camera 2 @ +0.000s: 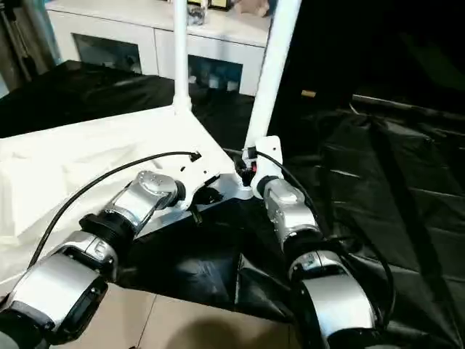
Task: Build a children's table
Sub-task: Rotate leg to tighten
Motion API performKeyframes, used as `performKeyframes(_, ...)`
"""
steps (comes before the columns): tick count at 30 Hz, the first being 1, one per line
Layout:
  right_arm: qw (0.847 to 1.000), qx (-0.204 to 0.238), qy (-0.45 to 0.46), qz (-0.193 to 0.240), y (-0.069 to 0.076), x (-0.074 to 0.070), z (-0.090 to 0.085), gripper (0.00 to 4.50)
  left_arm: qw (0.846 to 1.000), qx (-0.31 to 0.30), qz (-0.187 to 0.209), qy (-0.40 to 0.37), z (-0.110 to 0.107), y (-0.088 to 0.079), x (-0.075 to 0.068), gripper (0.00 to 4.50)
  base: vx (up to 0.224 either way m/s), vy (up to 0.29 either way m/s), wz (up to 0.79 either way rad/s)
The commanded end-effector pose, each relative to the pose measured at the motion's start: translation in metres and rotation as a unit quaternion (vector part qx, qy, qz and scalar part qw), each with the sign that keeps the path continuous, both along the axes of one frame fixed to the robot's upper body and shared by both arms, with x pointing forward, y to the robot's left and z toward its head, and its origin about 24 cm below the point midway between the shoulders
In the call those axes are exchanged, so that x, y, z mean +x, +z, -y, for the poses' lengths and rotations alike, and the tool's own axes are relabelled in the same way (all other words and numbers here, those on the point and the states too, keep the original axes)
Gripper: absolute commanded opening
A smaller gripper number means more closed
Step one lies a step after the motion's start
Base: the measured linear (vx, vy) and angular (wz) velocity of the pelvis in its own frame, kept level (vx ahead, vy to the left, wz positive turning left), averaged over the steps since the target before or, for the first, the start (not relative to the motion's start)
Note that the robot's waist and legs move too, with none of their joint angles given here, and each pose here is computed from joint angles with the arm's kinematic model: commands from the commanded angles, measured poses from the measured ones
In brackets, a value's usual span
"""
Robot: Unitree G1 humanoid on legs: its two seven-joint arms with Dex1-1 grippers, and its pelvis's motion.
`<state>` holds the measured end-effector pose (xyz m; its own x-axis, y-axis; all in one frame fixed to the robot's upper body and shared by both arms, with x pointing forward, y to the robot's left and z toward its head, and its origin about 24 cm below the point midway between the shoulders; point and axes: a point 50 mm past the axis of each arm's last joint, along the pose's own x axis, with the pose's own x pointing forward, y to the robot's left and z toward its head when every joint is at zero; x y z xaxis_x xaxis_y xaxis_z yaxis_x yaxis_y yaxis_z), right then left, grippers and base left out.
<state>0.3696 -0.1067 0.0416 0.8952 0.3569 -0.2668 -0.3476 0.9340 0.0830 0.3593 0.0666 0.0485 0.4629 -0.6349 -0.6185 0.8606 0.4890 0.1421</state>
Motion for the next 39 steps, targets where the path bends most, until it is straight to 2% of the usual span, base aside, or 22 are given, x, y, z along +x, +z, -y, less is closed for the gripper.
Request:
performKeyframes(1,0.994,-0.018,0.034,-0.107,-0.045,-0.025,-0.01,2.25,1.0,-0.001,0.013,-0.009,0.006,0.006,0.003,0.0,0.0,0.0,0.0)
performKeyframes(2,0.994,-0.003,0.034,-0.101,-0.041,-0.023,-0.01,2.46,1.0,-0.006,0.015,-0.015,0.007,0.007,0.002,0.0,0.0,0.0,0.0)
performKeyframes(4,0.995,0.009,0.041,-0.086,-0.035,-0.019,-0.01,2.6,0.999,-0.015,0.017,-0.026,0.007,0.009,0.002,0.0,0.0,0.0,0.0)
performKeyframes(6,0.996,0.014,0.051,-0.073,-0.03,-0.017,-0.01,2.69,0.999,-0.028,0.018,-0.04,0.008,0.01,0.0,0.0,0.0,0.0,0.0)
performKeyframes(7,0.996,0.021,0.063,-0.058,-0.025,-0.015,-0.01,2.94,0.998,-0.031,0.018,-0.045,0.006,0.011,0.0,0.0,0.0,0.0,0.0)
performKeyframes(9,0.996,0.027,0.075,-0.046,-0.02,-0.013,-0.009,3.09,0.998,-0.033,0.019,-0.051,0.005,0.012,-0.001,0.0,0.0,0.0,0.0)
performKeyframes(12,0.995,0.028,0.093,-0.036,-0.016,-0.012,-0.008,3.26,0.997,-0.037,0.019,-0.062,0.002,0.012,-0.002,0.0,0.0,0.0,0.0)
performKeyframes(14,0.989,0.022,0.143,-0.015,-0.008,-0.012,-0.005,3.41,0.995,-0.044,0.021,-0.091,-0.002,0.014,-0.006,0.0,0.0,0.0,0.0)
performKeyframes(18,0.982,0.013,0.187,-0.002,-0.002,-0.015,-0.001,3.8,0.992,-0.046,0.02,-0.113,-0.006,0.015,-0.009,0.0,0.0,0.0,0.0)
performKeyframes(19,0.974,0.016,0.225,0.005,0.003,-0.018,0.004,3.8,0.99,-0.049,0.016,-0.132,-0.009,0.015,-0.012,0.0,0.0,0.0,0.0)
performKeyframes(20,0.974,0.016,0.225,0.005,0.003,-0.018,0.004,3.8,0.99,-0.049,0.016,-0.132,-0.009,0.015,-0.012,0.0,0.0,0.0,0.0)
performKeyframes(22,0.964,0.013,0.265,0.013,0.008,-0.023,0.01,3.8,0.987,-0.055,0.007,-0.153,-0.013,0.015,-0.016,0.0,0.0,0.0,0.0)
performKeyframes(23,0.955,0.011,0.297,0.015,0.012,-0.028,0.017,3.8,0.981,-0.064,0.003,-0.183,-0.015,0.017,-0.021,0.0,0.0,0.0,0.0)
performKeyframes(24,0.955,0.011,0.297,0.015,0.012,-0.028,0.017,3.8,0.981,-0.064,0.003,-0.183,-0.015,0.017,-0.021,0.0,0.0,0.0,0.0)
performKeyframes(25,0.941,0.005,0.337,0.014,0.015,-0.036,0.025,3.8,0.975,-0.069,0.001,-0.213,-0.02,0.018,-0.026,0.0,0.0,0.0,0.0)
performKeyframes(27,0.934,-0.001,0.356,0.011,0.016,-0.04,0.029,3.8,0.971,-0.075,-0.005,-0.227,-0.023,0.018,-0.029,0.0,0.0,0.0,0.0)
performKeyframes(29,0.92,-0.016,0.391,-0.001,0.017,-0.049,0.037,3.8,0.965,-0.069,-0.015,-0.252,-0.03,0.018,-0.034,0.0,0.0,0.0,0.0)
performKeyframes(31,0.911,-0.04,0.41,-0.011,0.014,-0.054,0.043,3.8,0.963,-0.06,-0.023,-0.263,-0.037,0.017,-0.036,0.0,0.0,0.0,0.0)
performKeyframes(36,0.904,-0.043,0.425,-0.026,0.013,-0.062,0.042,3.8,0.956,-0.06,-0.033,-0.286,-0.044,0.019,-0.04,0.0,0.0,0.0,0.0)
performKeyframes(37,0.903,-0.042,0.428,-0.029,0.012,-0.063,0.041,3.55,0.954,-0.061,-0.039,-0.291,-0.046,0.019,-0.041,0.0,0.0,0.0,0.0)
performKeyframes(39,0.902,-0.039,0.43,-0.03,0.012,-0.064,0.039,3.47,0.953,-0.061,-0.041,-0.295,-0.046,0.019,-0.042,0.0,0.0,0.0,0.0)
